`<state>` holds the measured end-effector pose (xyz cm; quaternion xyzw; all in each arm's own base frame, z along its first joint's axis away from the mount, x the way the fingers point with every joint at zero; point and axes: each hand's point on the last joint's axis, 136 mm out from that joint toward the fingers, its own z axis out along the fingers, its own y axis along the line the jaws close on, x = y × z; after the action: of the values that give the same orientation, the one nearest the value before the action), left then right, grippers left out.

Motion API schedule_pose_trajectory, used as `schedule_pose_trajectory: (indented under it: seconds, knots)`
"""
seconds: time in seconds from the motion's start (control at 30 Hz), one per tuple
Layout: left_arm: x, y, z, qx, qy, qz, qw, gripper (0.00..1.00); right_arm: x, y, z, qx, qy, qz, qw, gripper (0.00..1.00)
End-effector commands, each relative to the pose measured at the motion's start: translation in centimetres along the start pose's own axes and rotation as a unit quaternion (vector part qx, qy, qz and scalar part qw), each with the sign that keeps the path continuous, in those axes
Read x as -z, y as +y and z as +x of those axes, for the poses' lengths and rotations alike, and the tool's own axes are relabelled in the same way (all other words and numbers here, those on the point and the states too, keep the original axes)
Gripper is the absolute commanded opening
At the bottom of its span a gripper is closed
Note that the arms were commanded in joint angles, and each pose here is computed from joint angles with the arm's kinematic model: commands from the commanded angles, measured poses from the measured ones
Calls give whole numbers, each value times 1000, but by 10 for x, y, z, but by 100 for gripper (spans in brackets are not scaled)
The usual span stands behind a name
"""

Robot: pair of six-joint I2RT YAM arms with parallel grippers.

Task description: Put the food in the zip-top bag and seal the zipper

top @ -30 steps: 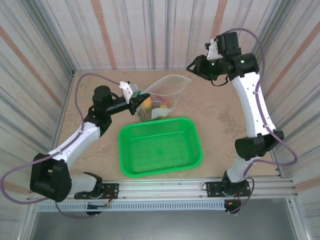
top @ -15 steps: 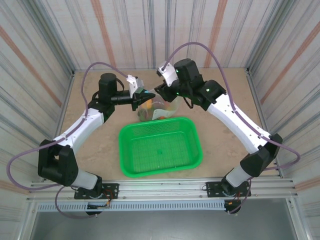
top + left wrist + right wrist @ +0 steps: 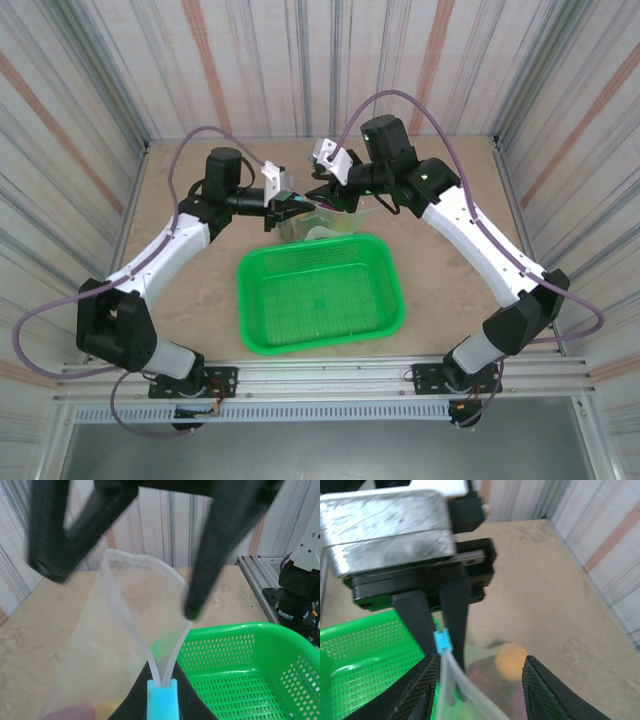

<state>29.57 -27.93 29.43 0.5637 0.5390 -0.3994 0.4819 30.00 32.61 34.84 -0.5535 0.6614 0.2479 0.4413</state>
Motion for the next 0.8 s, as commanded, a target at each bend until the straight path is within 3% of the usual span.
schedule_pose_trajectory:
  seconds: [0.0, 0.3, 0.77]
  knots:
    - [-3, -9, -13, -23, -12, 27, 999, 3, 8, 24, 3, 4, 0, -40, 999, 48]
    - [-9, -13, -14, -20, -8, 33, 999, 5, 2, 25, 15, -13, 5, -30, 999, 37]
    - [-13, -18, -20, -29, -8, 30, 999, 13, -2, 30, 23, -15, 13, -30, 999, 0]
